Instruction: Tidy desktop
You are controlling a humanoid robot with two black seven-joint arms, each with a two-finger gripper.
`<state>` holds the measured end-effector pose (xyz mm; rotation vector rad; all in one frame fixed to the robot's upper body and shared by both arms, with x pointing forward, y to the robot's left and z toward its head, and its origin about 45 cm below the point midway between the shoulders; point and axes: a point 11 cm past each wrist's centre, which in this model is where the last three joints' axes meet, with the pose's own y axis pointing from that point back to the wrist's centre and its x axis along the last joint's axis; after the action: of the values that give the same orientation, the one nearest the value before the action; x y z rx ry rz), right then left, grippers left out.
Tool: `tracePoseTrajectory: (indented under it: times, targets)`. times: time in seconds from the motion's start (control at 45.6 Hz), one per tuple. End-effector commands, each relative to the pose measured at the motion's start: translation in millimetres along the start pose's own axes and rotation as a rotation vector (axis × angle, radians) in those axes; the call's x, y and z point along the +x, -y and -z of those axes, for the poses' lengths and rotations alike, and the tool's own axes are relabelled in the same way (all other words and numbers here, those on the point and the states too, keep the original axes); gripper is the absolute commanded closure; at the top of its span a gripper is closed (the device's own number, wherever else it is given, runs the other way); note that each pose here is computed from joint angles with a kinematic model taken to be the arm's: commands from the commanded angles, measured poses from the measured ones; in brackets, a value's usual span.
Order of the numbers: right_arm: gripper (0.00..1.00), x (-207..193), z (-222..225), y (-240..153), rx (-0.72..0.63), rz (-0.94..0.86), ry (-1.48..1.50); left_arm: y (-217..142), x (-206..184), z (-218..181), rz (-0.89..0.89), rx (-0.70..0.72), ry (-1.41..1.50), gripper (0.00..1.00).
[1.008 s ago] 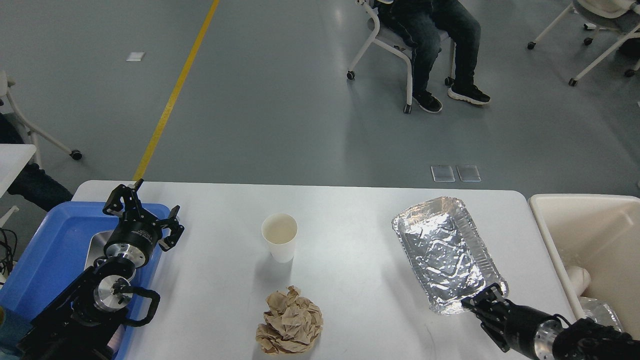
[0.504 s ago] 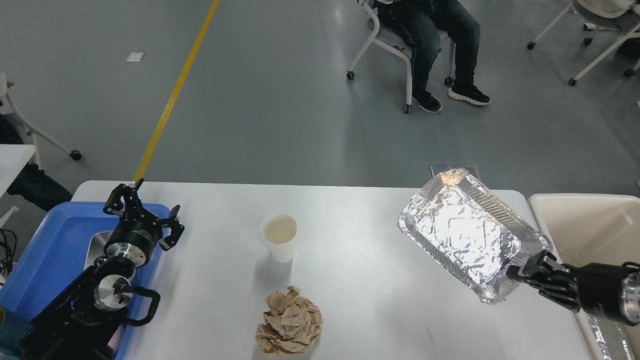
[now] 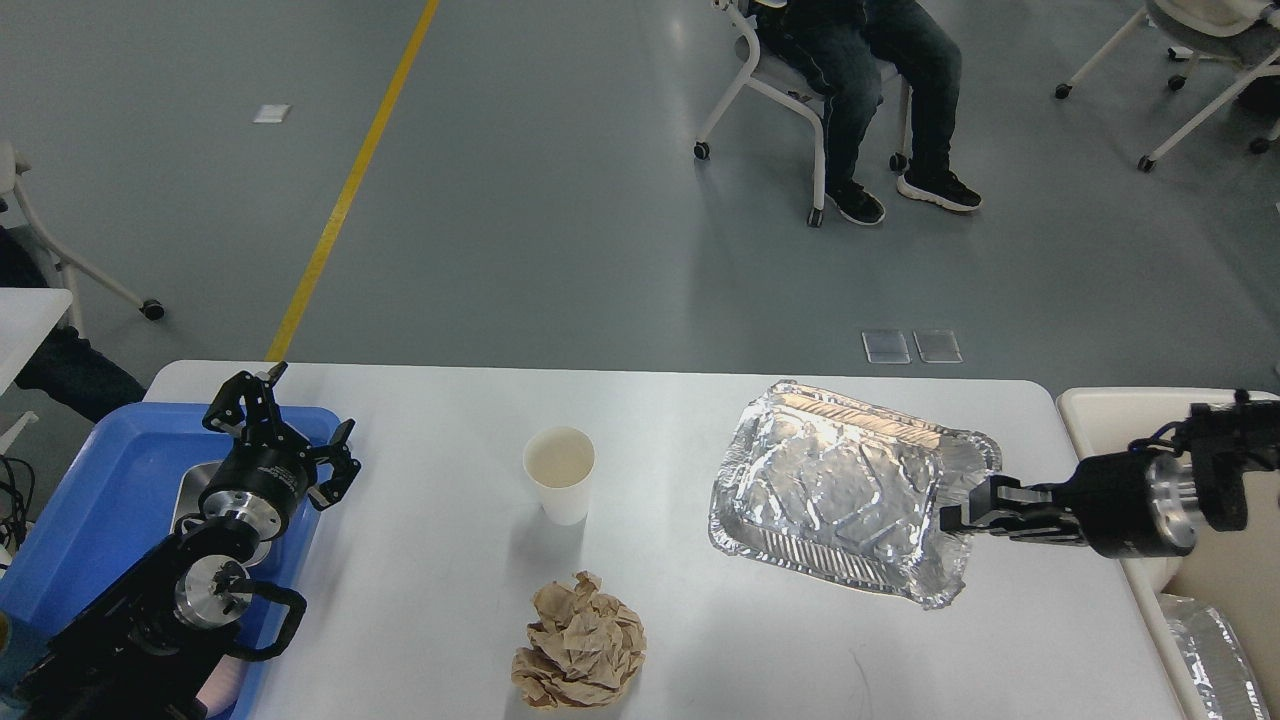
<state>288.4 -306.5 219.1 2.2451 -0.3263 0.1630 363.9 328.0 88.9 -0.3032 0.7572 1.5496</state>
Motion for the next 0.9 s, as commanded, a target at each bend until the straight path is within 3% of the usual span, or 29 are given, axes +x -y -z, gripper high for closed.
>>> tracePoseTrajectory:
  times: [0.0,0.241,0.482,0.876]
  targets:
    - [1.00,8,13,26,0.009,0.029,-0.067,-1,4,-4,-0.005,-0.004,0.011,0.03]
    - [1.00,24,36,50,0.008,0.064,-0.154,0,3,-5,-0.003,-0.005,0.010,0.03]
    - [1.00,19,30,63,-0.153,0.217,0.027,-1,4,-7,-0.004,-0.009,0.015,0.03]
    - [1.00,23,62,94,-0.139,0.294,0.046,-1,4,-10,0.000,-0.014,0.024,0.03]
